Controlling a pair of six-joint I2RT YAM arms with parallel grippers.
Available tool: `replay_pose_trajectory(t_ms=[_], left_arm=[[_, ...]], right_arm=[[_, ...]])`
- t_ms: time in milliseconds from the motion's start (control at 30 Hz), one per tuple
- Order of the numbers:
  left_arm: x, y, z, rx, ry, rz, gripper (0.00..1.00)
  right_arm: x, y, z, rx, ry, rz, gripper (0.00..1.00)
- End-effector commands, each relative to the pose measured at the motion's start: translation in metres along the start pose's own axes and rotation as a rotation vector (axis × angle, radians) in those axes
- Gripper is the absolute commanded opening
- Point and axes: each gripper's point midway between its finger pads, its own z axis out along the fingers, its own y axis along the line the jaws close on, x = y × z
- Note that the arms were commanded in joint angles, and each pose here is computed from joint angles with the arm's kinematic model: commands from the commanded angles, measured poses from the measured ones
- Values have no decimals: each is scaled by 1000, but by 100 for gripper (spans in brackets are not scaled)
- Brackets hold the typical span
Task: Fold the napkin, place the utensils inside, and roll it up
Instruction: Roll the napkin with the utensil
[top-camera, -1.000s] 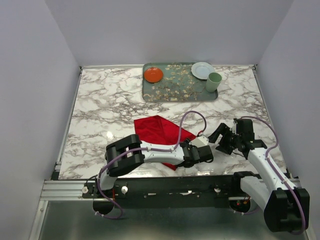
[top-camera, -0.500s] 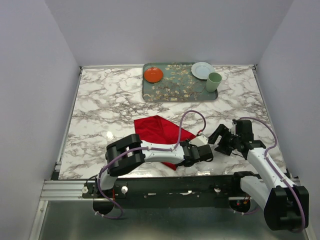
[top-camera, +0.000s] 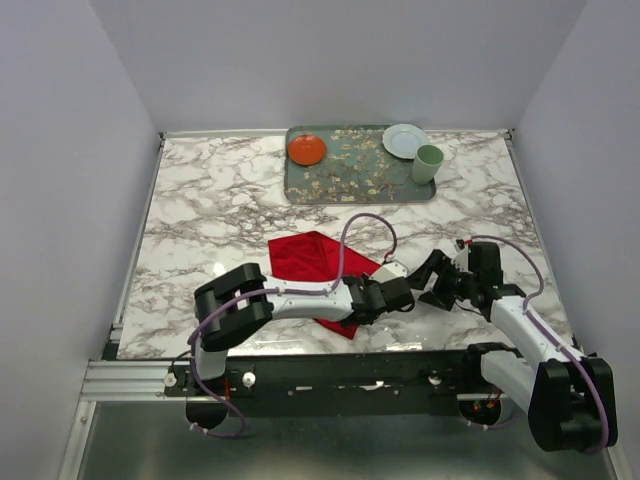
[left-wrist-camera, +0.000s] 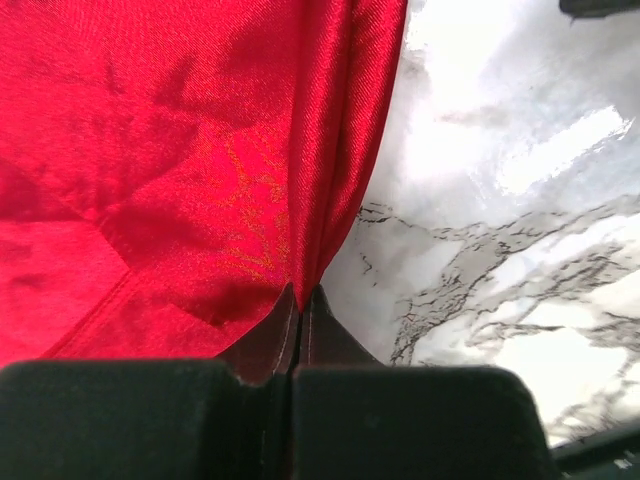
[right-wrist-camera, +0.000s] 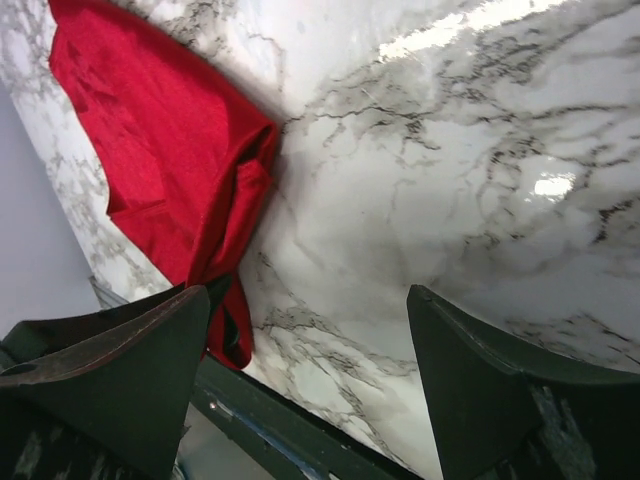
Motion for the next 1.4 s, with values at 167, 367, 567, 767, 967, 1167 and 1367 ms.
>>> replay_pose_trajectory(t_ms=[167, 367, 567, 767, 967, 1167, 1367], left_arm=[[9, -23, -8, 416, 66, -248, 0], [2, -35, -20, 611, 37, -294, 0], [2, -32, -21, 670, 17, -324, 0], [-2, -31, -24, 700, -4, -330, 0], [-6, -29, -29, 716, -24, -328, 0], [-9, -26, -31, 718, -31, -322, 0], [-15, -28, -36, 740, -41, -315, 0]], right_arm=[[3, 37, 14, -139, 33, -16, 89], [14, 49, 29, -89, 53, 36, 86], [24, 55, 42, -15, 53, 30, 84], [48, 54, 53, 92, 110, 80, 77], [65, 43, 55, 149, 110, 151, 73], [67, 35, 47, 144, 76, 190, 72], [77, 34, 54, 173, 113, 211, 71]])
